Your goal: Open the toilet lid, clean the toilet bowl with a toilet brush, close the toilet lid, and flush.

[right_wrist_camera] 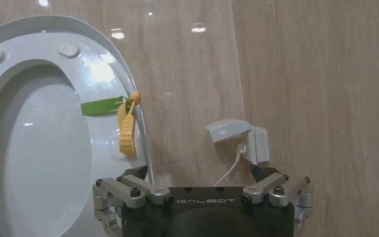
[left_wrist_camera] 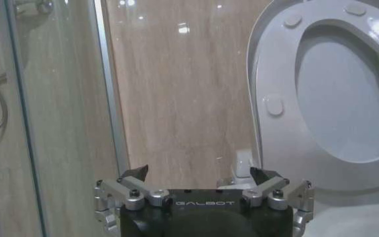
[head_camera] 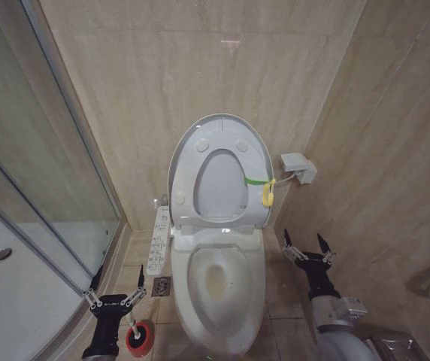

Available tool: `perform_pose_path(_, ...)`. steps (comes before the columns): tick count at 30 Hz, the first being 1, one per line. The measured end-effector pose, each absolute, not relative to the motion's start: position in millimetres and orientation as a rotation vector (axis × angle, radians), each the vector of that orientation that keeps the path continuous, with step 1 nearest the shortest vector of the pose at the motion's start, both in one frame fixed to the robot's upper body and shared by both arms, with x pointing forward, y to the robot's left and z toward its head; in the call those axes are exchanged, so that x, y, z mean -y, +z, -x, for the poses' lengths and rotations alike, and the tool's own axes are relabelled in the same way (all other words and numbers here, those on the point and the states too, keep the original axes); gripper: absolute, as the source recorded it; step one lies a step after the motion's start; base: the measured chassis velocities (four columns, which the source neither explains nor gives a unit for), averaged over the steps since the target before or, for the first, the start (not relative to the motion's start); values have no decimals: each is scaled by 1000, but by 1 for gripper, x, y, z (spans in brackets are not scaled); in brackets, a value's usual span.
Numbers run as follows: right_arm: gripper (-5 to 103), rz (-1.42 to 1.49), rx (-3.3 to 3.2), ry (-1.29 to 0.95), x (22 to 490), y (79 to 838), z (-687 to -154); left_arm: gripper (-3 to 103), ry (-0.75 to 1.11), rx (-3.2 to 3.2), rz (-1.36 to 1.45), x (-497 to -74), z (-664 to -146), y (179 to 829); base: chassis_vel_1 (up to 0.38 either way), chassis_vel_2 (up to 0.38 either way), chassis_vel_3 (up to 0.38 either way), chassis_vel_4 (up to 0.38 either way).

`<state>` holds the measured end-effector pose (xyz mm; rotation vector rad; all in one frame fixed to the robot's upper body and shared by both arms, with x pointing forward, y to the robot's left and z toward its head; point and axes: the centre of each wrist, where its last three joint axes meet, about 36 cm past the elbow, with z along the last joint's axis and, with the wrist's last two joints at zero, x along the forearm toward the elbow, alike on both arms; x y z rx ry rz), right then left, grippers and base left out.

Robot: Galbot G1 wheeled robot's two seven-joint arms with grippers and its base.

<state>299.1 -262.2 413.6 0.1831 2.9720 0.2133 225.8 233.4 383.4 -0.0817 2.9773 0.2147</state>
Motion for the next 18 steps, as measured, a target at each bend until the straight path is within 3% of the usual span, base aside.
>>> perform_pose_path(18, 100, -246, -2909, 111, 274, 401, -309, 100, 215, -2977, 82, -233, -226, 383, -9, 10, 10, -12)
